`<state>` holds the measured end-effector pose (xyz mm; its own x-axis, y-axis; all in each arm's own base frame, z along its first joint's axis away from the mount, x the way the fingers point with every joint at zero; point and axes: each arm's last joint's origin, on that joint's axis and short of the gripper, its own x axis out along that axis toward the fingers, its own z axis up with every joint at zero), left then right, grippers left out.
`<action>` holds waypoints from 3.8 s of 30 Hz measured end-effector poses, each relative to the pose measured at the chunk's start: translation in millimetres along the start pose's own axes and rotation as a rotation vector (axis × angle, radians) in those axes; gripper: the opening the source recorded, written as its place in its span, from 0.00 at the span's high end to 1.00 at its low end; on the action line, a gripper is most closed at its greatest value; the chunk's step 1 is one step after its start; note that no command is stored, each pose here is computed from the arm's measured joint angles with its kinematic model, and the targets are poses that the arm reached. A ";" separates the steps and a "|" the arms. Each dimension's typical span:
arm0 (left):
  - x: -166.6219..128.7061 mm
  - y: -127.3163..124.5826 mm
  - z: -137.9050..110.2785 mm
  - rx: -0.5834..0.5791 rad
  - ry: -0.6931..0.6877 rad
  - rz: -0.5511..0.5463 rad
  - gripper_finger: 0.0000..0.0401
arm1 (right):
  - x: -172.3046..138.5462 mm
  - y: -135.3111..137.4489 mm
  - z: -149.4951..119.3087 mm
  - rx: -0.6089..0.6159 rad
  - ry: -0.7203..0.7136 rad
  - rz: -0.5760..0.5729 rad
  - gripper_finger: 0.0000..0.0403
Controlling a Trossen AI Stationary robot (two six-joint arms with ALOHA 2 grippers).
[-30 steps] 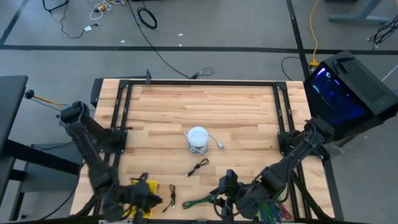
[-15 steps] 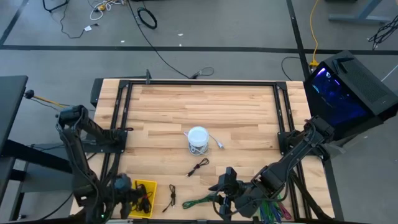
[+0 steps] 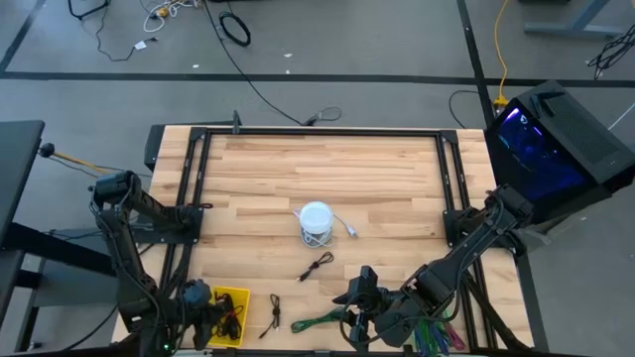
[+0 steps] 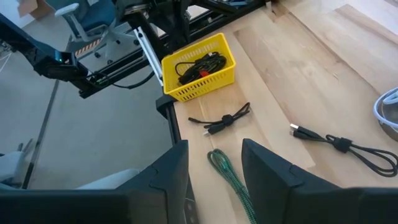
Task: Pick & Place USB Port
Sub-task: Put the bottom right black charger cable into the yellow bin, then put the bottom black charger cable into the yellow bin
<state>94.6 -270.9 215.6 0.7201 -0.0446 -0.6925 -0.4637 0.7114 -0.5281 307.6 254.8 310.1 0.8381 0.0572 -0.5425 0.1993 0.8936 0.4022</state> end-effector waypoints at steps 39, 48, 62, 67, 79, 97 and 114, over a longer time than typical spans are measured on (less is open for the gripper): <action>75.4 -23.1 92.4 0.005 0.164 0.048 0.71 | 0.0 1.1 0.9 -0.004 -0.009 0.010 0.63; 131.1 -22.5 93.7 -0.058 0.361 0.035 0.71 | 0.1 1.5 1.2 -0.007 -0.012 0.013 0.63; 158.1 -14.9 89.8 -0.042 0.434 0.060 0.71 | 0.0 2.2 1.8 -0.009 -0.016 0.019 0.63; 159.8 -16.5 92.9 -0.056 0.424 0.040 0.71 | 0.0 2.3 1.9 -0.007 -0.017 0.020 0.63; 164.6 -15.6 102.5 -0.072 0.407 0.026 0.71 | 0.0 2.4 1.9 -0.004 -0.018 0.021 0.63; 170.9 0.7 114.4 -0.040 0.362 0.158 0.71 | 0.0 2.4 1.9 -0.004 -0.018 0.021 0.63; 201.8 10.0 103.1 0.030 0.393 0.173 0.75 | -0.1 3.4 2.6 -0.013 -0.025 0.029 0.63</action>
<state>288.5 -200.6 121.2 0.3787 -0.1825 -0.9074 -0.5412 0.7516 -0.3770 309.5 256.7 313.4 0.8558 0.0725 -0.5121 0.1679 0.8976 0.4076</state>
